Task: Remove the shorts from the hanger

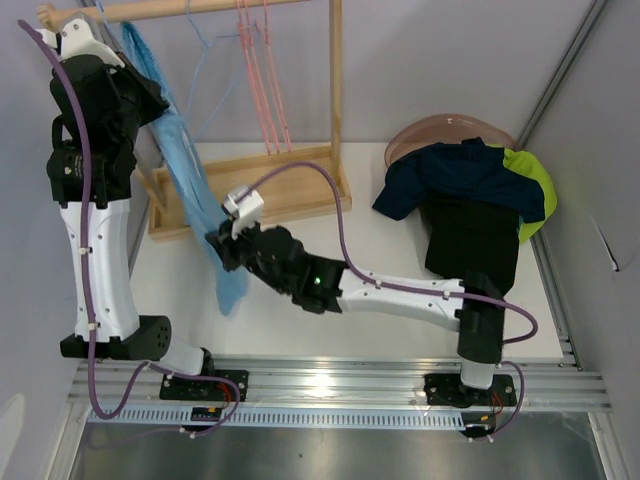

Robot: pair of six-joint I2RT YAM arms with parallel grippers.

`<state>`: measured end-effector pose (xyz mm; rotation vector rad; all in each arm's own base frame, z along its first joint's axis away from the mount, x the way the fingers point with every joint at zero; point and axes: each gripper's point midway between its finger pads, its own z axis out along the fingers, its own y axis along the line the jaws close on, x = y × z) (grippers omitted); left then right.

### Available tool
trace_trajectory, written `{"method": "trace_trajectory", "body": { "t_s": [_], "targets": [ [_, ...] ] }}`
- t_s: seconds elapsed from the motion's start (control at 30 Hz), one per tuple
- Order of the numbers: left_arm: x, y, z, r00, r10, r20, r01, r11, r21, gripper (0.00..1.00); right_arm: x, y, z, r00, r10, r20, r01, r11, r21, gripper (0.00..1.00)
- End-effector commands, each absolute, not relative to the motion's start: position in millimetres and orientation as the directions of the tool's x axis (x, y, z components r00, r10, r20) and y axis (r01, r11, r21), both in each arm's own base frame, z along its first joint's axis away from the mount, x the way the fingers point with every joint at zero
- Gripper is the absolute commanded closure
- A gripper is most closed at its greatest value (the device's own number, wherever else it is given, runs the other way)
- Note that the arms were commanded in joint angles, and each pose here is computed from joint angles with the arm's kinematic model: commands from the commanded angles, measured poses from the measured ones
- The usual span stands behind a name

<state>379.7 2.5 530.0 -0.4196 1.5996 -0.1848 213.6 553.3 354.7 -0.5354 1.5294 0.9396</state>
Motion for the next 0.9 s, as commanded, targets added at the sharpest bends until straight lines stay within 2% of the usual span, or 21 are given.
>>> {"method": "trace_trajectory", "body": {
  "t_s": [0.0,0.03,0.07,0.13,0.23,0.43,0.5,0.53,0.6,0.67,0.7,0.73,0.77,0.8,0.83,0.87],
  "targets": [
    [359,5,583,0.136,-0.367,-0.920,-0.085,0.921,-0.380,1.00,161,523,329,-0.177,0.137,-0.975,-0.770,0.597,0.224,1.00],
    [359,6,584,0.138,-0.365,-0.921,-0.088,0.921,-0.378,1.00,149,509,332,-0.195,0.157,-0.968,-0.761,0.599,0.251,1.00],
    [360,7,584,0.137,-0.365,-0.921,-0.090,0.921,-0.378,1.00,140,498,297,-0.216,0.095,-0.972,-0.750,0.620,0.228,1.00],
    [359,8,589,0.150,-0.364,-0.919,-0.088,0.921,-0.379,1.00,115,482,278,-0.263,0.086,-0.961,-0.724,0.641,0.256,1.00],
    [357,7,591,0.153,-0.367,-0.917,-0.083,0.920,-0.382,1.00,100,459,257,-0.302,0.073,-0.951,-0.690,0.672,0.270,1.00],
    [347,4,593,0.157,-0.367,-0.917,-0.060,0.923,-0.380,1.00,115,454,259,-0.279,0.092,-0.956,-0.650,0.715,0.258,1.00],
    [344,18,599,0.189,-0.324,-0.927,-0.124,0.928,-0.350,1.00,116,450,263,-0.236,0.082,-0.968,-0.649,0.728,0.220,1.00],
    [328,32,623,0.261,-0.315,-0.913,-0.143,0.922,-0.359,1.00,113,446,264,-0.223,0.084,-0.971,-0.643,0.736,0.211,1.00],
    [324,31,628,0.265,-0.351,-0.898,-0.102,0.916,-0.387,1.00,117,440,262,-0.243,0.095,-0.965,-0.633,0.738,0.233,1.00],
    [329,16,615,0.212,-0.392,-0.895,-0.038,0.912,-0.409,1.00,133,441,264,-0.265,0.115,-0.957,-0.616,0.743,0.260,1.00],
    [314,6,621,0.217,-0.442,-0.870,0.017,0.893,-0.450,1.00,141,443,265,-0.253,0.108,-0.961,-0.616,0.749,0.246,1.00],
    [330,-12,583,0.081,-0.475,-0.876,0.067,0.880,-0.471,1.00,150,449,283,-0.235,0.139,-0.962,-0.616,0.744,0.258,1.00],
    [303,-28,591,0.078,-0.518,-0.851,0.147,0.851,-0.504,1.00,168,451,294,-0.199,0.126,-0.972,-0.622,0.750,0.225,1.00],
    [306,-39,561,-0.010,-0.546,-0.838,0.165,0.825,-0.540,1.00,178,455,306,-0.177,0.128,-0.976,-0.624,0.752,0.212,1.00],
    [291,-58,569,-0.011,-0.549,-0.836,0.281,0.800,-0.530,1.00,189,468,336,-0.149,0.164,-0.975,-0.631,0.743,0.221,1.00],
    [301,-64,521,-0.106,-0.572,-0.813,0.239,0.779,-0.579,1.00,206,471,349,-0.127,0.154,-0.980,-0.638,0.743,0.200,1.00]
  ]
}}
